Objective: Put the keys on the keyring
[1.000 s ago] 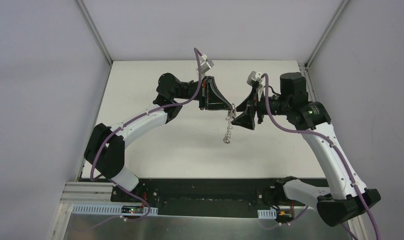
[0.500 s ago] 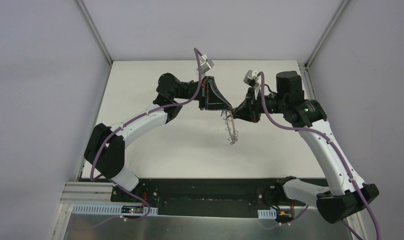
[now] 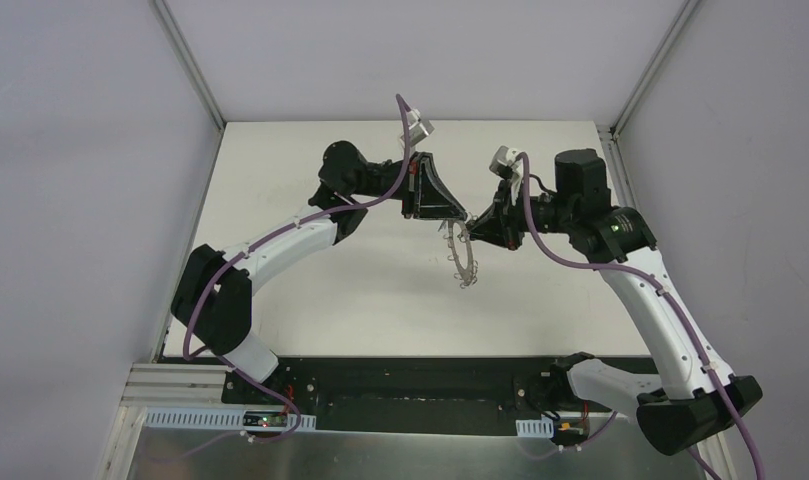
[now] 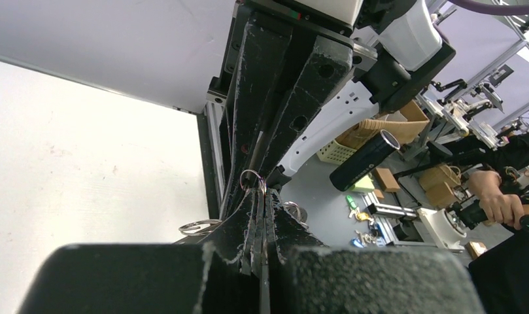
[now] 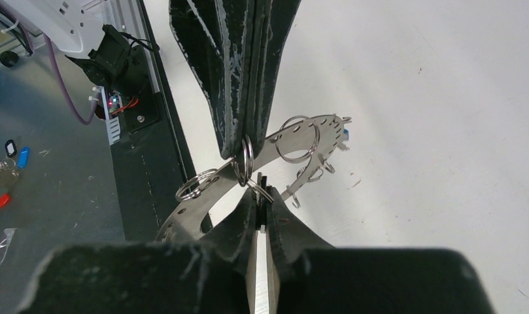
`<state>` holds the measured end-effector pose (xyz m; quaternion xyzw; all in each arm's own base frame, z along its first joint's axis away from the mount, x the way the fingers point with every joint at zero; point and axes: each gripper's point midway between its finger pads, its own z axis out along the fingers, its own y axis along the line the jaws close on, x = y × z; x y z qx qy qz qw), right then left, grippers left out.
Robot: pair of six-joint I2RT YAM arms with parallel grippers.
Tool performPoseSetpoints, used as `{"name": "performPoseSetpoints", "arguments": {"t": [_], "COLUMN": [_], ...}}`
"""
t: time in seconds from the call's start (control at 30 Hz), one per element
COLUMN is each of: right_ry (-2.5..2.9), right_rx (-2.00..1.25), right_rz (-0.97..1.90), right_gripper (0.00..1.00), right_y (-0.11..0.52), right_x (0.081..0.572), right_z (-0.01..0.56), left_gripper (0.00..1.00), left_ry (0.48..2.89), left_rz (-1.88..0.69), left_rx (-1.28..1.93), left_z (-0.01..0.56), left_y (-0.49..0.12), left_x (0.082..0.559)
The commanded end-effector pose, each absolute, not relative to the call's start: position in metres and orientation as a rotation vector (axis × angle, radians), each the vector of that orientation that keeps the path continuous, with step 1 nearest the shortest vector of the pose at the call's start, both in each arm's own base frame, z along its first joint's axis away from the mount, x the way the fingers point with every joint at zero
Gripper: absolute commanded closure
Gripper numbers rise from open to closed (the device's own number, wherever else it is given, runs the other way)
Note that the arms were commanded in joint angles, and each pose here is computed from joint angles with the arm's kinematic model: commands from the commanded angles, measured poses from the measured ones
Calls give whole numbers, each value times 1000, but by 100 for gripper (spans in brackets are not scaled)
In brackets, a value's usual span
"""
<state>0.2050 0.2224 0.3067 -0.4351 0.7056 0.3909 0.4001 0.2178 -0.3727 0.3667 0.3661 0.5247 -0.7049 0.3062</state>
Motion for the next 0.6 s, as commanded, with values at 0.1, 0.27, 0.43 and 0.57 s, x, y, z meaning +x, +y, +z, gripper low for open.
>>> {"name": "performPoseSetpoints", "arguments": {"t": [0.1,0.27,0.43,0.57], "right_ry": [1807,1826,1832,1837], "right_rx": [-1095,-1088,-1080,-1076], "right_rz": [960,930,901,891], "right_gripper": [97,97,97,97], "right_y": [223,221,218,218], "right_x": [208,211,212,213], "right_z": [294,287,285,284], "left_gripper": [100,100,100,100], "left_ry": [1313,1335,1370,1409], "left_rz": [-1772,-1756,-1719,-1673], "left_rx": [922,890,849,814], "left_z": [396,395,393,390], "left_y": [-374,-373,-368,-365], "left_x": [238,245,257,267]}}
